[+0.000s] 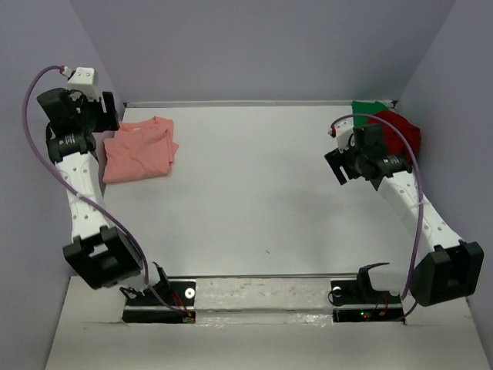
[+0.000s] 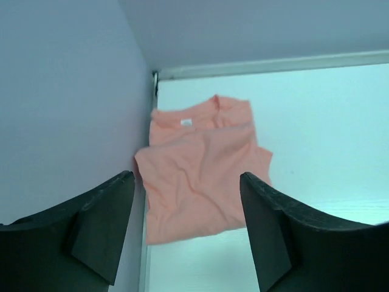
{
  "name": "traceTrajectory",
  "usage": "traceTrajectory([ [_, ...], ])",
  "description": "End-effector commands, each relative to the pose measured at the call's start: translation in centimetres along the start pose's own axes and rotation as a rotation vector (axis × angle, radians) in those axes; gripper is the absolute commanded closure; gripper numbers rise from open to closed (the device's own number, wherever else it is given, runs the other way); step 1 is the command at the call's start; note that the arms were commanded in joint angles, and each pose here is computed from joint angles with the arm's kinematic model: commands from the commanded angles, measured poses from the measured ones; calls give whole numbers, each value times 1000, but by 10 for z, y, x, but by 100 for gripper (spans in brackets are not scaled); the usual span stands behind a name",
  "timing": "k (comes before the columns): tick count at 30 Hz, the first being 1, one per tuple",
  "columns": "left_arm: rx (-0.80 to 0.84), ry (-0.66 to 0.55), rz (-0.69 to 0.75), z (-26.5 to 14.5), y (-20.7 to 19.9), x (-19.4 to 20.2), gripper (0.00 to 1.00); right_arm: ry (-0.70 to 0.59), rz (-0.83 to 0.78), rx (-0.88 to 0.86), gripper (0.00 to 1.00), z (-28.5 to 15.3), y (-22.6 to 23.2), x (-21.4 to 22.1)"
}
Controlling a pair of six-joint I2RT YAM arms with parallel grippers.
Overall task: Fold and stack the t-shirts
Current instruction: Put the neatly folded tshirt into the corner of the board with the left arm
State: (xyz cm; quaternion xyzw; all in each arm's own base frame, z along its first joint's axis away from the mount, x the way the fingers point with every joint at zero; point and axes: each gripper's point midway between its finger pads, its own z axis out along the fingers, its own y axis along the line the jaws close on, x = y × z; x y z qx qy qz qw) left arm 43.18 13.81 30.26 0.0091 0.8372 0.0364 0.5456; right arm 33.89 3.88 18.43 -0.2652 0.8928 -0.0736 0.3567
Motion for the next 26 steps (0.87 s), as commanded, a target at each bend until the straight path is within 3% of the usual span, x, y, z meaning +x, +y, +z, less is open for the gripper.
traceTrajectory([
  [1,187,-108,15,-40,-50,-5,19,-84,78,95,18,-13,-9,3],
  [7,311,-96,59,-51,-93,73,1,-78,223,48,18,-3,15,33],
  [14,370,-124,126,-68,-140,117,1,-119,267,172,17,-7,-5,40],
  [18,389,-234,137,-88,-154,121,1,-90,315,291,17,-4,-25,43],
  [23,416,-385,222,-108,-168,134,1,-57,274,270,16,6,-19,51],
  [26,408,-403,185,-109,-168,134,1,-90,249,238,13,3,-17,52],
])
